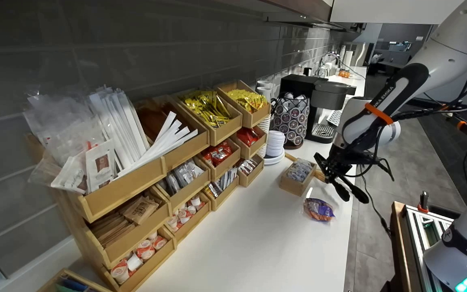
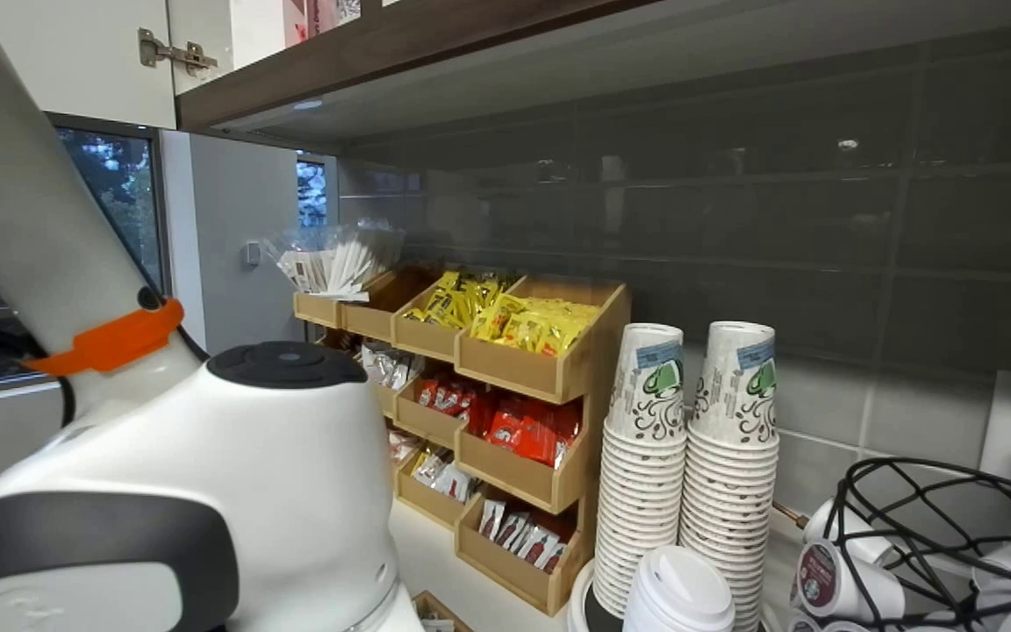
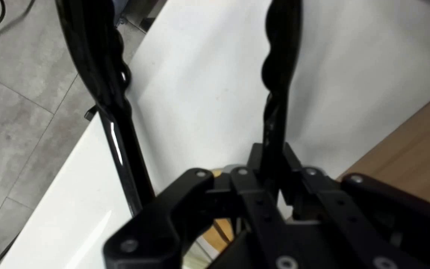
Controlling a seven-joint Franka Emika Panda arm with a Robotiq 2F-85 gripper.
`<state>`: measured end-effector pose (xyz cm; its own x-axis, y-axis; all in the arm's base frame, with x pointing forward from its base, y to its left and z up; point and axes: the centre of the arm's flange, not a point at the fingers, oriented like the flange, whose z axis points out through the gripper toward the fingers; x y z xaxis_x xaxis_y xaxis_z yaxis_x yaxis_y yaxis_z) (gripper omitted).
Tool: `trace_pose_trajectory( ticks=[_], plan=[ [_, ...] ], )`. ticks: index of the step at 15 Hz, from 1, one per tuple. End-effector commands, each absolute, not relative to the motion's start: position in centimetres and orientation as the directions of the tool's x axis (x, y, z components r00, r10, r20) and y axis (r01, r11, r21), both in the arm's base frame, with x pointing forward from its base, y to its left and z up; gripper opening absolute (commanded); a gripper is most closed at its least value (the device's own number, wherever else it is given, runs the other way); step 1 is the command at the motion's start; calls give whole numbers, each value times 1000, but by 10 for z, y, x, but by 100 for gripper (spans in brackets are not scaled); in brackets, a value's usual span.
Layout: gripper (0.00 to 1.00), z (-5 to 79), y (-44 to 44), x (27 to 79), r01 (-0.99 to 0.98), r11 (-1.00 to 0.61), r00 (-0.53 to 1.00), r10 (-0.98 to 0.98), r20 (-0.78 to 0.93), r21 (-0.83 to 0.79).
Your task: Put the black tongs in the upper cabinet.
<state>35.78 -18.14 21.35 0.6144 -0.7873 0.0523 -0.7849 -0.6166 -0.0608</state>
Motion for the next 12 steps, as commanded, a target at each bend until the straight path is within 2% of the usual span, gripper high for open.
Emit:
trace_pose_trajectory(
  ticks=[1, 12],
  plan=[
    [4, 250, -167, 346, -758, -651, 649, -759, 51, -38],
    [4, 325, -142, 328, -525, -848, 849, -528, -31, 69]
  ],
)
